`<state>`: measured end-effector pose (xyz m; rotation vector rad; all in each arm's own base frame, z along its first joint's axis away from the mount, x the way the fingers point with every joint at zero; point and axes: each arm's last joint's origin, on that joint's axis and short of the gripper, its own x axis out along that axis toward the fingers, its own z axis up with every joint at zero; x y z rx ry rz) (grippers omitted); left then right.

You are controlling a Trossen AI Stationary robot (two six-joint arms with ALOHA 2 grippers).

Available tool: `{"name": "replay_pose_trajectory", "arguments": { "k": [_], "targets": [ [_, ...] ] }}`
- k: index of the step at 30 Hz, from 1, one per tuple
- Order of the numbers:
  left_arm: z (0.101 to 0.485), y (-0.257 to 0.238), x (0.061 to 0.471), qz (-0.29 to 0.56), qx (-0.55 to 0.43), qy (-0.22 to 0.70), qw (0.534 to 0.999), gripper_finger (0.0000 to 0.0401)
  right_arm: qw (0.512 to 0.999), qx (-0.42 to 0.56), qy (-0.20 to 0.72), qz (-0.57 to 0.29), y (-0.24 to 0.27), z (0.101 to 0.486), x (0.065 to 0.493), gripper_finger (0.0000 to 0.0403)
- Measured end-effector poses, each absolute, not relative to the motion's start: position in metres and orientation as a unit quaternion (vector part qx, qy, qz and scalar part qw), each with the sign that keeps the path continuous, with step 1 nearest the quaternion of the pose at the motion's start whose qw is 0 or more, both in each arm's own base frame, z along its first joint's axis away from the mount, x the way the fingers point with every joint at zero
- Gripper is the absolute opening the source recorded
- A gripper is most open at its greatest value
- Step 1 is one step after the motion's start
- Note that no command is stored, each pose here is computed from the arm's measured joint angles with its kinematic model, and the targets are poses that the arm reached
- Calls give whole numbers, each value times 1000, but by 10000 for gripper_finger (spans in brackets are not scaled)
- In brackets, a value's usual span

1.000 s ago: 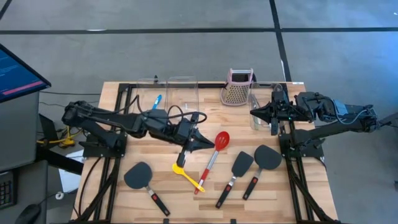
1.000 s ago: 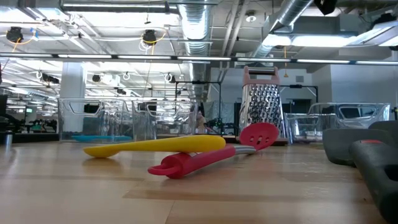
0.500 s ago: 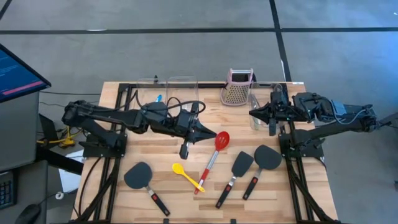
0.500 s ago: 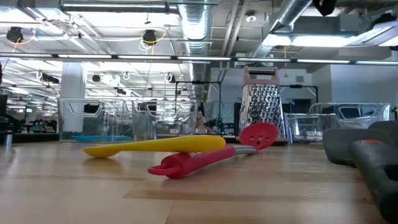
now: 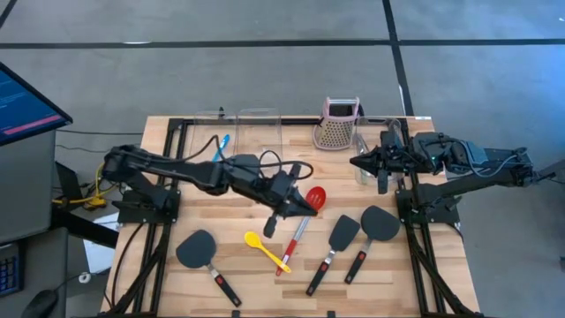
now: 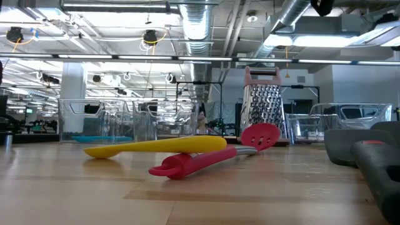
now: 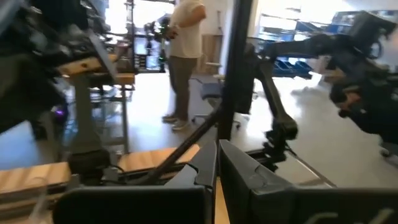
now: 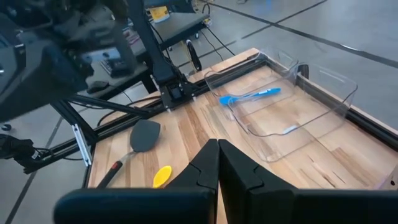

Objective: Pick & Place Kitchen Items
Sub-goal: Put the yellow serving spoon into the left transparent bin

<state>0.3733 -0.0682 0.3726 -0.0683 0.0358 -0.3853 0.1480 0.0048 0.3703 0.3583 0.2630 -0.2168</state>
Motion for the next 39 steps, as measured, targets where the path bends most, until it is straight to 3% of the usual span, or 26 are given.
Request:
{"name": "replay_pose_trajectory", "arguments": {
  "k": [15,25,39],
  "targets": [
    [347,-90,363,-202,-51,167,964,3,970,178,129,-107,5,370,149,1],
    [333,-102,358,-147,31,219,964,2,970,178,129,-107,5,370,149,1],
    [290,-126,367,-154,62,302,939,2,967,149,174,-109,5,362,146,1]
  ]
}}
